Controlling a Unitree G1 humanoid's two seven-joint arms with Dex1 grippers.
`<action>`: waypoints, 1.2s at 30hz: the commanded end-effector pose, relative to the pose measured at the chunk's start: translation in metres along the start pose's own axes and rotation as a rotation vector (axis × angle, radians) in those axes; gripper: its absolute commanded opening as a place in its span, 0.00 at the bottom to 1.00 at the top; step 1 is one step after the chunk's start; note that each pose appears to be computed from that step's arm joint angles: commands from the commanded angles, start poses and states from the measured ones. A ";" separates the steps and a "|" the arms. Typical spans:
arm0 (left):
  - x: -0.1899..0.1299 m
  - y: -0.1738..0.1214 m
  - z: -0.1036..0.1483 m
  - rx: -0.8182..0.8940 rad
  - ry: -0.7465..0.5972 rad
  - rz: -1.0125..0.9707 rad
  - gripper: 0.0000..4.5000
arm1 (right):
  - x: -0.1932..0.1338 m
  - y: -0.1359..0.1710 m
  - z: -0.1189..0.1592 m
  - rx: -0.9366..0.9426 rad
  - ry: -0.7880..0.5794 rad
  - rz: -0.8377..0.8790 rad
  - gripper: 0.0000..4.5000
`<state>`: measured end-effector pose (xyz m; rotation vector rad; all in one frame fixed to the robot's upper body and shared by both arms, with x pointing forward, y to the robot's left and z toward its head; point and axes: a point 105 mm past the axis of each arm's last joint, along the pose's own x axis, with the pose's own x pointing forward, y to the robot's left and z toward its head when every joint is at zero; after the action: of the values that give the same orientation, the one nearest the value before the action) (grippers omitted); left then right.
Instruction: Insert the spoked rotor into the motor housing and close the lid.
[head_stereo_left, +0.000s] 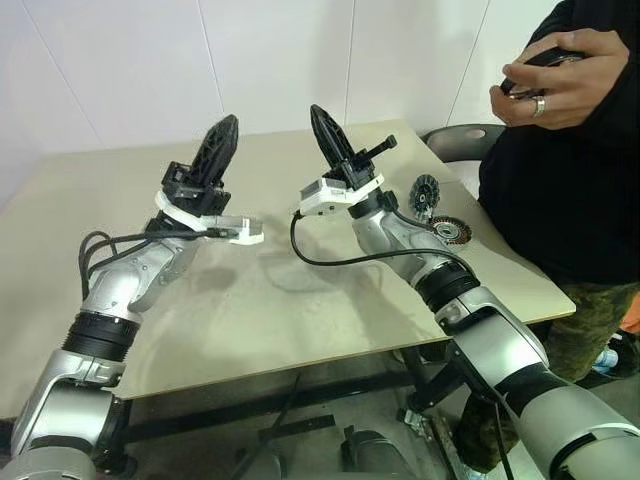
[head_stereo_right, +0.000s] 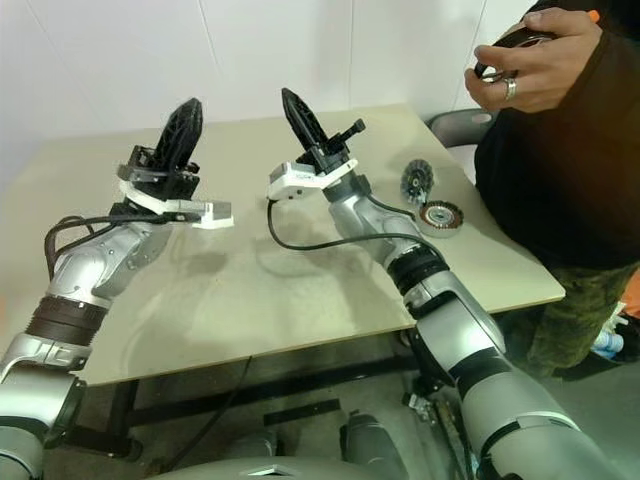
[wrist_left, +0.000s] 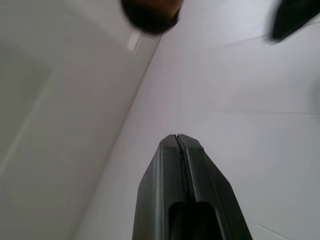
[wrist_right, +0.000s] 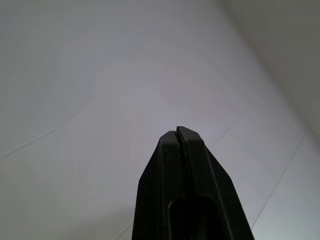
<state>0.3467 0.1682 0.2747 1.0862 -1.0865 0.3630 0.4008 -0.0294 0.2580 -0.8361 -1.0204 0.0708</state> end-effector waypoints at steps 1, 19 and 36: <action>0.003 0.019 -0.062 -0.265 0.393 0.113 0.01 | 0.010 -0.028 -0.034 0.279 0.248 -0.143 0.00; -0.025 -0.038 -0.079 -1.159 0.866 0.088 0.01 | -0.033 0.014 -0.070 0.969 0.700 -0.194 0.00; 0.005 -0.030 -0.061 -1.289 0.722 -0.031 0.01 | -0.010 -0.003 -0.054 0.981 0.549 -0.149 0.00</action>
<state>0.4077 0.2016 0.2238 -0.2934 -0.3188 0.0044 0.4367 -0.0686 0.2145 0.1127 -0.3402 0.1631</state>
